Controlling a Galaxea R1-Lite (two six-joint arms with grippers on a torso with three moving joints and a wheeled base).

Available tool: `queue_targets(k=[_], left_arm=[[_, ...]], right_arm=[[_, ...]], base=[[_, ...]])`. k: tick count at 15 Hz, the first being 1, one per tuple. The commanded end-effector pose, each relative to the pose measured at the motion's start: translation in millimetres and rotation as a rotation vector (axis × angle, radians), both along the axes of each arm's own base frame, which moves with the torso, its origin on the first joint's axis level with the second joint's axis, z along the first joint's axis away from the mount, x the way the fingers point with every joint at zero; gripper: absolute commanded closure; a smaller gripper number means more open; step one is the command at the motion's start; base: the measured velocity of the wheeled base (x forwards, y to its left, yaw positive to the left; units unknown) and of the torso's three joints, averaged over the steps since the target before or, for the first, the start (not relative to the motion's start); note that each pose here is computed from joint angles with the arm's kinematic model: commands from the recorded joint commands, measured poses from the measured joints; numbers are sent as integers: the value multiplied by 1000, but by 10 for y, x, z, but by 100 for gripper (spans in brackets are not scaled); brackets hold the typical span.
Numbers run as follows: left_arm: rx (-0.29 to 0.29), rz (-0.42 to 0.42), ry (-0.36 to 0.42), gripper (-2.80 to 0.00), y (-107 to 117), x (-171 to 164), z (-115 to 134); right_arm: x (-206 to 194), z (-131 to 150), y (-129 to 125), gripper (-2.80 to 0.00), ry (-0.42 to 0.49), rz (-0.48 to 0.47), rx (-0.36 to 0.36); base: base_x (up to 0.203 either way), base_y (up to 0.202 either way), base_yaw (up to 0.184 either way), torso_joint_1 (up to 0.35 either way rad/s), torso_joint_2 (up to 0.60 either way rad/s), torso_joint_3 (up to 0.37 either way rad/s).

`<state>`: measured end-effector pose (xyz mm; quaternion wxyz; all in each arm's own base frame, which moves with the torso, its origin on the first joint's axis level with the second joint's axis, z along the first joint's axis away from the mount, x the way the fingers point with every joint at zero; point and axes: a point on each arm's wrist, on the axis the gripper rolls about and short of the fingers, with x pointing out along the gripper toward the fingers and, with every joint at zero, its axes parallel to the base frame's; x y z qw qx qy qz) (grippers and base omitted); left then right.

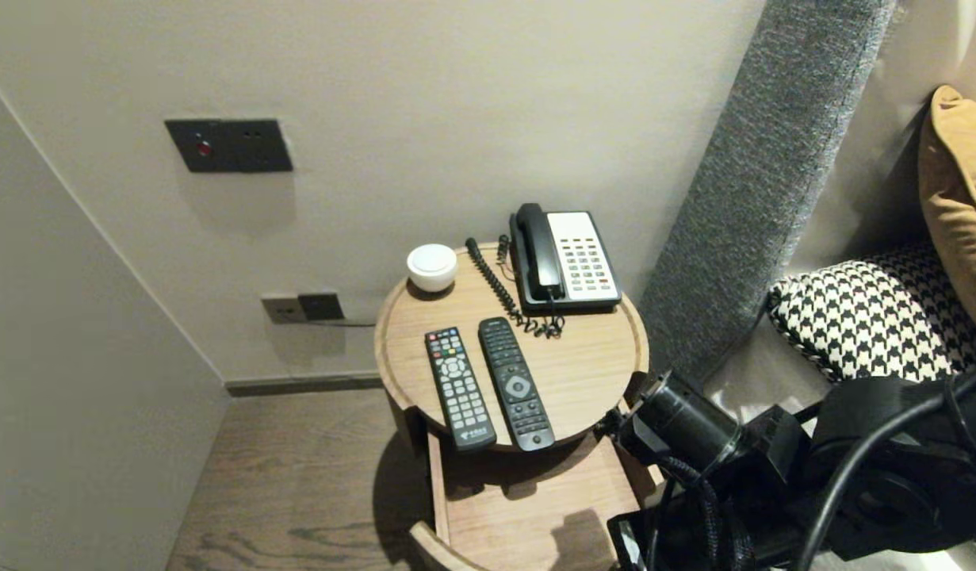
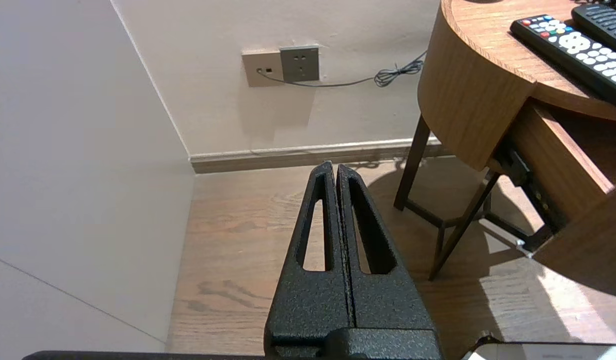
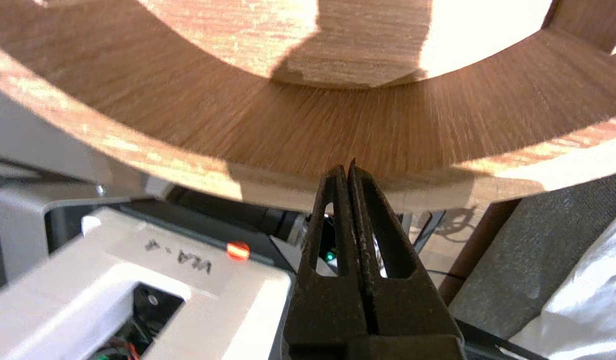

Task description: Open the nightstand drawer

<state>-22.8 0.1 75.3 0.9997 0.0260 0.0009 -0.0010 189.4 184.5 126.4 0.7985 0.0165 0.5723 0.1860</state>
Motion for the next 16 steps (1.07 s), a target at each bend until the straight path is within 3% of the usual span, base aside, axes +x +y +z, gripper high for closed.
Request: queue_targets(k=[1, 16], left_arm=[[0, 0, 0, 0, 0, 0, 0], [0, 0, 0, 0, 0, 0, 0]], right_arm=[[-124, -6, -41, 0, 9, 20, -5], [-387, -151, -52, 0, 61, 93, -7]], base=[[0, 0, 0, 0, 0, 0], [0, 0, 0, 0, 0, 0]])
